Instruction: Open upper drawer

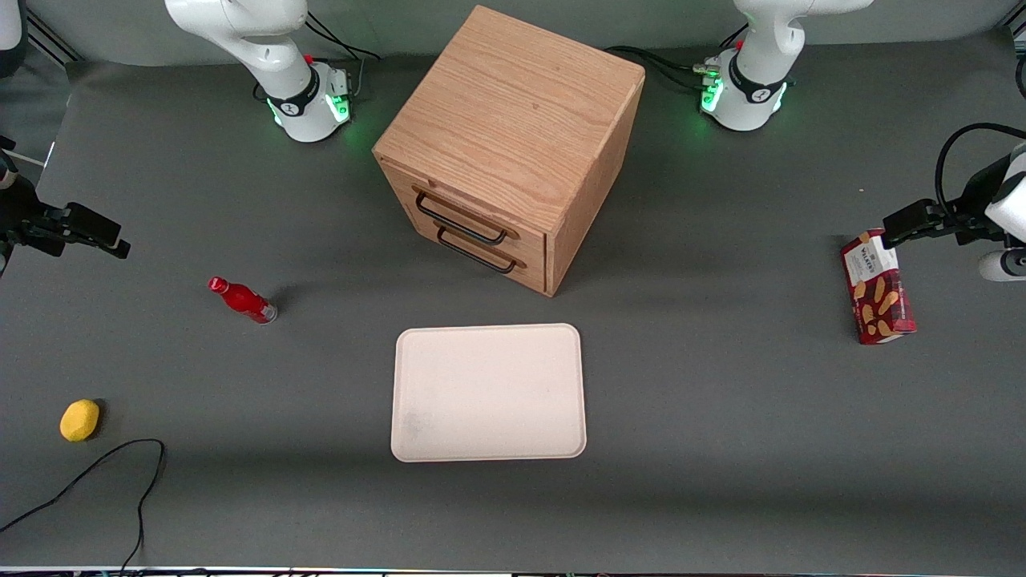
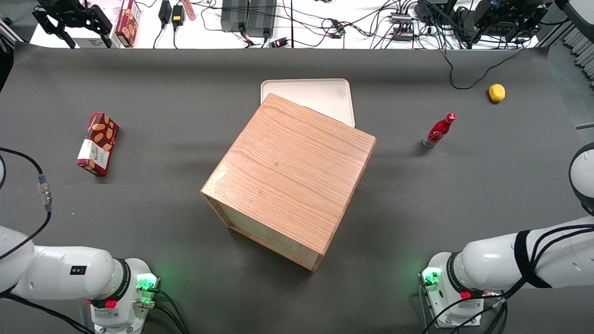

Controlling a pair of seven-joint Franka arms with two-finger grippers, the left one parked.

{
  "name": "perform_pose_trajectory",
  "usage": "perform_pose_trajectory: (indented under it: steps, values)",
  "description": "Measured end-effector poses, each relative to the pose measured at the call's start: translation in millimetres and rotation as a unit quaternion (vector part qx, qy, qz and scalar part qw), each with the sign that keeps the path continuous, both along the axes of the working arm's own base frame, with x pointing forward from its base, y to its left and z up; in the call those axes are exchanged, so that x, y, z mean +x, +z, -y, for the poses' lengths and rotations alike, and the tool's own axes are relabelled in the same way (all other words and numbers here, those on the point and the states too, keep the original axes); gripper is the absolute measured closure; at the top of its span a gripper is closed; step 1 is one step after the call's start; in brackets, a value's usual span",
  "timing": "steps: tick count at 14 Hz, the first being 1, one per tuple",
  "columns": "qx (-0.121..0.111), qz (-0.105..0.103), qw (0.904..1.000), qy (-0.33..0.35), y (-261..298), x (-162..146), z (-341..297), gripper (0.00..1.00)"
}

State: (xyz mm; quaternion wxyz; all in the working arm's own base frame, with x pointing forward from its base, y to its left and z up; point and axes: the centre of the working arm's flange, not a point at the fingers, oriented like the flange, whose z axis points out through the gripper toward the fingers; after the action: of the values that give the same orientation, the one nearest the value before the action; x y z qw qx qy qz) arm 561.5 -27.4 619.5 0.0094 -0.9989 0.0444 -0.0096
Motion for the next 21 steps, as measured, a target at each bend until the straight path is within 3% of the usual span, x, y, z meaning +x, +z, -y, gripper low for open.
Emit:
perform_pose_trajectory:
  steps: [10, 16, 18, 21]
  values:
    - [0.000, 0.001, 0.9995, 0.031, -20.7, 17.3, -35.9, 0.00]
    - [0.002, 0.011, 0.9955, 0.094, -42.7, 40.0, -113.5, 0.00]
    - [0.001, 0.010, 0.9923, 0.123, -46.1, 40.3, -140.9, 0.00]
    - [-0.001, 0.014, 0.9751, 0.222, -44.7, 30.7, -190.2, 0.00]
